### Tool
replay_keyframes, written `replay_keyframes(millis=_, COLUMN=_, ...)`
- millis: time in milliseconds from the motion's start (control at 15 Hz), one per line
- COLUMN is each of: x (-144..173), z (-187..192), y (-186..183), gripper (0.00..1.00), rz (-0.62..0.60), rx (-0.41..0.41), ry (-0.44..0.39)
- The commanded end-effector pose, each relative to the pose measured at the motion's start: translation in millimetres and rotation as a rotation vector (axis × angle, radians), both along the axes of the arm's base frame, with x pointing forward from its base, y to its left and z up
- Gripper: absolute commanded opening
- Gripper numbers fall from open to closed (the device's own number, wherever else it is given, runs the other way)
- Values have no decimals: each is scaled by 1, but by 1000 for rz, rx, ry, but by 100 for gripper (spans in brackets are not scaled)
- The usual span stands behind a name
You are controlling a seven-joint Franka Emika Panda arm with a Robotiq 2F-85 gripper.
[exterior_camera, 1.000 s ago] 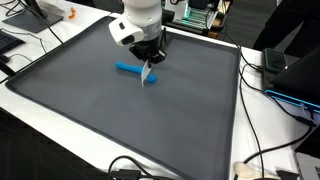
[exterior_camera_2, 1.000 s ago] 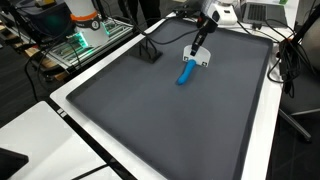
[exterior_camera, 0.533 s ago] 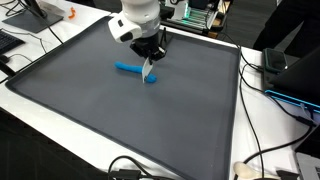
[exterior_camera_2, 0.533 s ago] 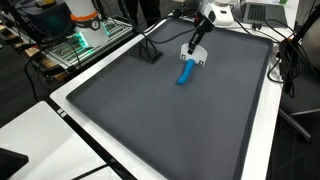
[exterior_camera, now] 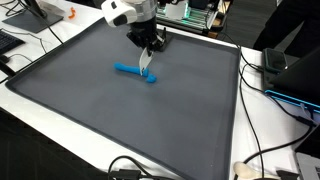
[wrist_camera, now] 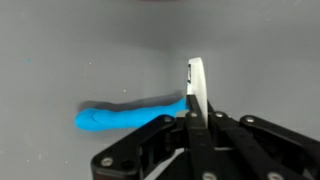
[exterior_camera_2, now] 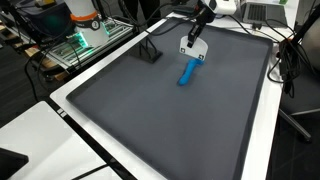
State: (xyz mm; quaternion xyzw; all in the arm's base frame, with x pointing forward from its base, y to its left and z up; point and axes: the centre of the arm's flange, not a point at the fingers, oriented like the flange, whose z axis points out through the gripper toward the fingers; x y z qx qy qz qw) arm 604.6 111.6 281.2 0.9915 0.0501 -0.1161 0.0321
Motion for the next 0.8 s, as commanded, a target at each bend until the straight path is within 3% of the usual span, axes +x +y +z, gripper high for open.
replay_keyframes(millis=0, x=-3, z=20, y=-9, gripper=1, rz=1, rx=0, ry=10)
replay_keyframes(millis=733, x=15, z=13, y=-22, gripper=1, rz=74, rx=-13, ry=-26)
